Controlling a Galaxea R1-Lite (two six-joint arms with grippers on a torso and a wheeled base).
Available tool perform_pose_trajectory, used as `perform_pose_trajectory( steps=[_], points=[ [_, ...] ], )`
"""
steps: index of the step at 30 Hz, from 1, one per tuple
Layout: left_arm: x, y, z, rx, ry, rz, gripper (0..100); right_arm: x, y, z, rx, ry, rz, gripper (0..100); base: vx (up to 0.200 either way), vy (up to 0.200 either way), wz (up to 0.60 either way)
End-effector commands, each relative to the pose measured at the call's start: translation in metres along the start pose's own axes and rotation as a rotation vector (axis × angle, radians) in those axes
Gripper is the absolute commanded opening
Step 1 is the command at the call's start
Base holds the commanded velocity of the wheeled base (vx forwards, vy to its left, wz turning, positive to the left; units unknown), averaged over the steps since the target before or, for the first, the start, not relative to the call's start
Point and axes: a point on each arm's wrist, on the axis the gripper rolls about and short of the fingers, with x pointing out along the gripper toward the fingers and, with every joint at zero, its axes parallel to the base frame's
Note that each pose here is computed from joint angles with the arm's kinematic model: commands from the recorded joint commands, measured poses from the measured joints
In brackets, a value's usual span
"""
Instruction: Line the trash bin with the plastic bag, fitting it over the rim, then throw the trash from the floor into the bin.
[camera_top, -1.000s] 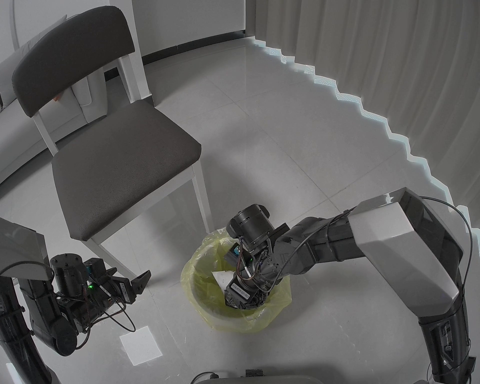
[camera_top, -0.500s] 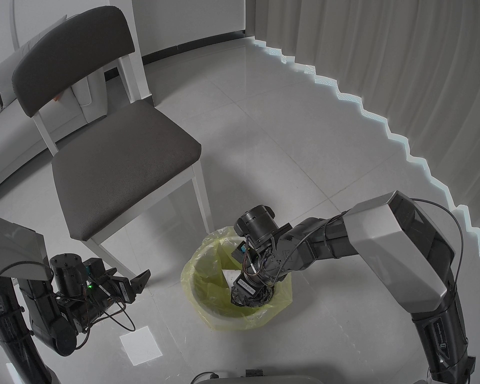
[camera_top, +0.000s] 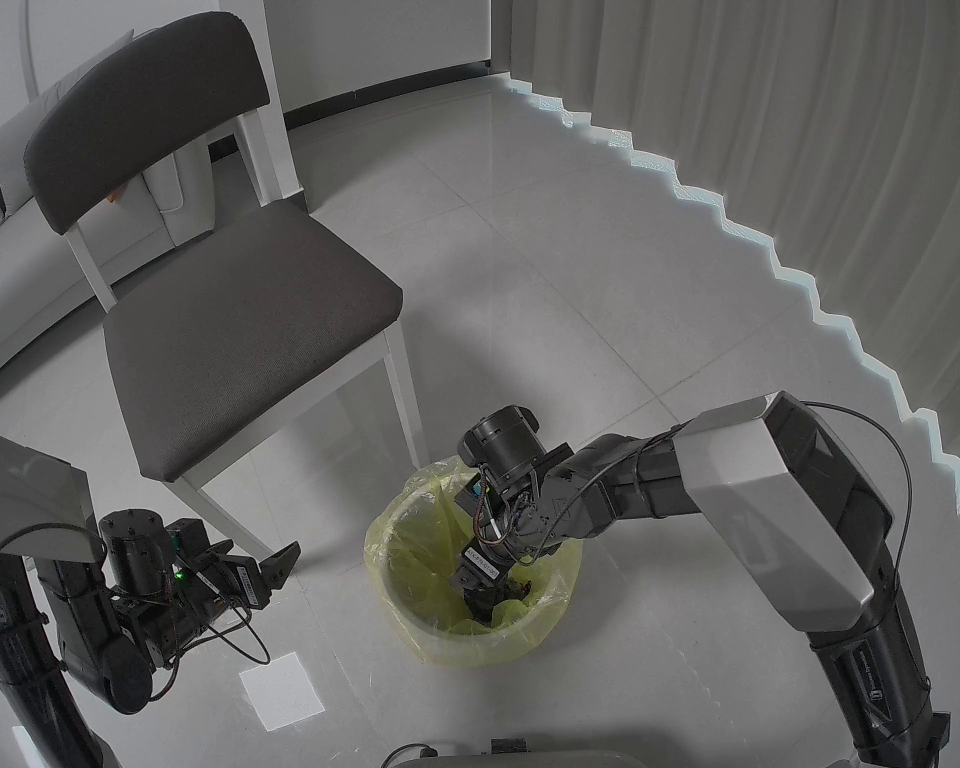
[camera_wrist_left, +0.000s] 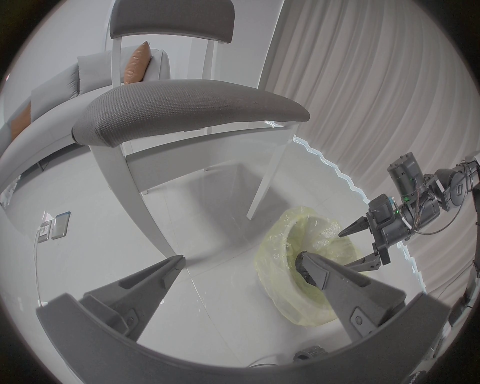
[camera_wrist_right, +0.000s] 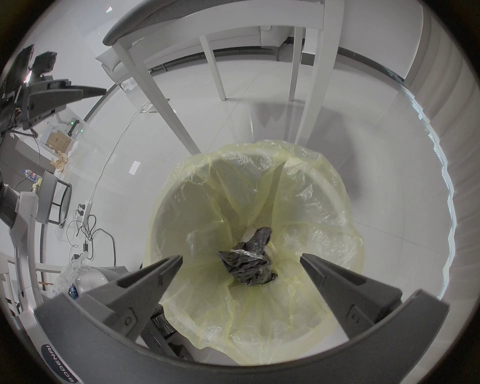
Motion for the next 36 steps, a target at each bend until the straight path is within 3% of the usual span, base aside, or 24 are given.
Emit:
perform_pose_trajectory(
  steps=[1, 6, 11, 16, 18, 23, 29, 36],
  points=[
    [-0.001, 0.000, 0.002, 0.001, -0.017, -0.003, 100, -0.017, -0.005, 0.008, 0.009, -0.035, -0.014, 100, 0.000, 0.000, 0.00],
    [-0.001, -0.001, 0.002, 0.003, -0.017, -0.001, 100, -0.052, -0.011, 0.015, 0.048, -0.070, -0.038, 100, 0.000, 0.000, 0.00],
    [-0.002, -0.001, 0.002, 0.002, -0.018, -0.009, 100, -0.087, -0.036, 0.007, 0.109, -0.075, -0.106, 100, 0.000, 0.000, 0.00],
    [-0.012, -0.005, 0.006, 0.012, -0.024, -0.096, 100, -0.116, -0.054, -0.007, 0.189, -0.067, -0.149, 100, 0.000, 0.000, 0.00],
    [-0.021, -0.009, 0.016, 0.029, -0.073, -0.151, 100, -0.143, -0.066, -0.020, 0.249, -0.067, -0.177, 100, 0.000, 0.000, 0.00],
    [-0.033, -0.011, 0.028, 0.041, -0.142, -0.159, 100, -0.198, -0.085, -0.049, 0.305, -0.085, -0.245, 100, 0.000, 0.000, 0.00],
    [-0.039, -0.004, 0.029, 0.035, -0.143, -0.171, 100, -0.256, -0.110, -0.092, 0.406, -0.108, -0.346, 100, 0.000, 0.000, 0.00],
    [-0.039, 0.000, 0.027, 0.027, -0.136, -0.147, 100, -0.306, -0.108, -0.141, 0.496, -0.164, -0.402, 100, 0.000, 0.000, 0.00]
  ],
)
